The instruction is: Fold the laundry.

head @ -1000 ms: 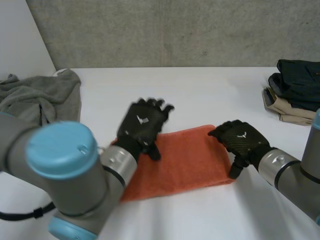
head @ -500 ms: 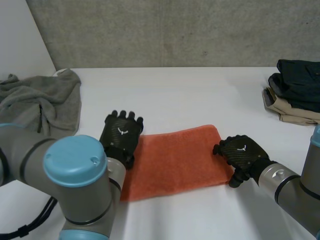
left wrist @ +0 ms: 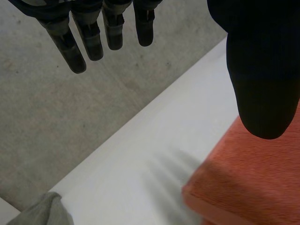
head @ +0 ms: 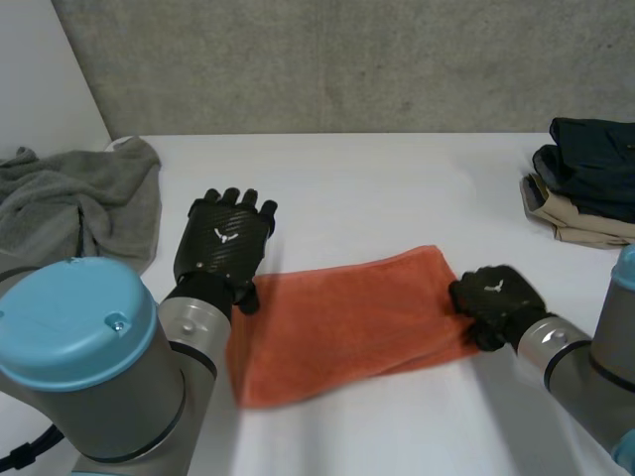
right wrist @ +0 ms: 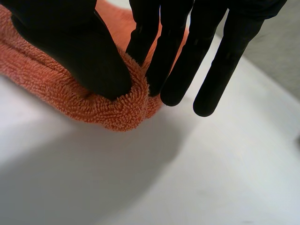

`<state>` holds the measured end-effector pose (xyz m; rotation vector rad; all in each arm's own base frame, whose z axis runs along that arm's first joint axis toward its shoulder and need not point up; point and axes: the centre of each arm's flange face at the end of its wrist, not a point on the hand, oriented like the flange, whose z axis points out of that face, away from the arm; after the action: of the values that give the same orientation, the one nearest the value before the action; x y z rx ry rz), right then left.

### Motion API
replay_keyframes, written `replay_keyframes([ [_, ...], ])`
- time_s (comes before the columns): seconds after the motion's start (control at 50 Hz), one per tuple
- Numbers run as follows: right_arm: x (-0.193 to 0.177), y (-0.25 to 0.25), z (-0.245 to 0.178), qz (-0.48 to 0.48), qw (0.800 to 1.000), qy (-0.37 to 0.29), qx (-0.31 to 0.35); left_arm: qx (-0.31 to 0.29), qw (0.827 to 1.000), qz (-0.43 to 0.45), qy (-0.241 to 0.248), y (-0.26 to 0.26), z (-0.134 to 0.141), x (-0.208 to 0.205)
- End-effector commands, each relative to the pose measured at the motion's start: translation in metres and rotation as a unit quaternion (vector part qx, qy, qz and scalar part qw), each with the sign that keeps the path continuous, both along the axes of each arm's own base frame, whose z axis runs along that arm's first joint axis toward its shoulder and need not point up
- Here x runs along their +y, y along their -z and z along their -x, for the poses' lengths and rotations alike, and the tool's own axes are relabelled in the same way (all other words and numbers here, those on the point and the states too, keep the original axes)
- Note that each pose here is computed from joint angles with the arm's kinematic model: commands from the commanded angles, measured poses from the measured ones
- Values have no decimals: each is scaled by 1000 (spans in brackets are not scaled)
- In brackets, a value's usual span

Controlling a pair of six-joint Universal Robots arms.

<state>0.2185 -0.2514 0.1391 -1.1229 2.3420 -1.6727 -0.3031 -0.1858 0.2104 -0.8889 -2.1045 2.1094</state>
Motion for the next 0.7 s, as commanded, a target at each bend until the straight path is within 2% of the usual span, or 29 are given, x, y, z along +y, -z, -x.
replay_keyframes([
  [0.02, -2, -32, -12, 80, 995, -25, 46, 17, 1000, 14, -7, -15, -5, -3],
  [0.08, 13, -43, -40, 114, 989, -78, 44, 23, 999, 21, -15, -21, -10, -6],
  [0.1, 28, -50, -61, 133, 984, -116, 37, 24, 999, 22, -21, -23, -13, -8],
  [0.16, 51, -58, -90, 162, 972, -169, 20, 27, 999, 26, -30, -27, -20, -8],
  [0.18, 68, -60, -107, 182, 961, -207, 9, 29, 998, 29, -38, -30, -25, -9],
  [0.22, 83, -60, -121, 201, 950, -239, -3, 31, 998, 32, -47, -33, -31, -11],
  [0.32, 137, -27, -156, 222, 902, -371, 15, 43, 996, 38, -70, -40, -46, -14],
  [0.38, 142, -12, -160, 213, 897, -387, 30, 62, 994, 36, -78, -44, -51, -16],
  [0.46, 143, -6, -159, 195, 900, -389, 21, 91, 992, 26, -80, -44, -52, -16],
  [0.54, 128, -28, -154, 184, 919, -349, -25, 112, 990, 20, -79, -45, -51, -17],
  [0.56, 108, -48, -145, 182, 933, -306, -55, 119, 990, 20, -75, -46, -50, -18],
  [0.6, 85, -67, -134, 174, 947, -254, -90, 126, 990, 17, -65, -47, -47, -17],
  [0.62, 68, -77, -121, 148, 960, -202, -122, 128, 990, 15, -58, -47, -44, -17],
  [0.7, 39, -83, -100, 41, 977, -111, -178, 150, 989, 4, -4, -49, -27, -11],
])
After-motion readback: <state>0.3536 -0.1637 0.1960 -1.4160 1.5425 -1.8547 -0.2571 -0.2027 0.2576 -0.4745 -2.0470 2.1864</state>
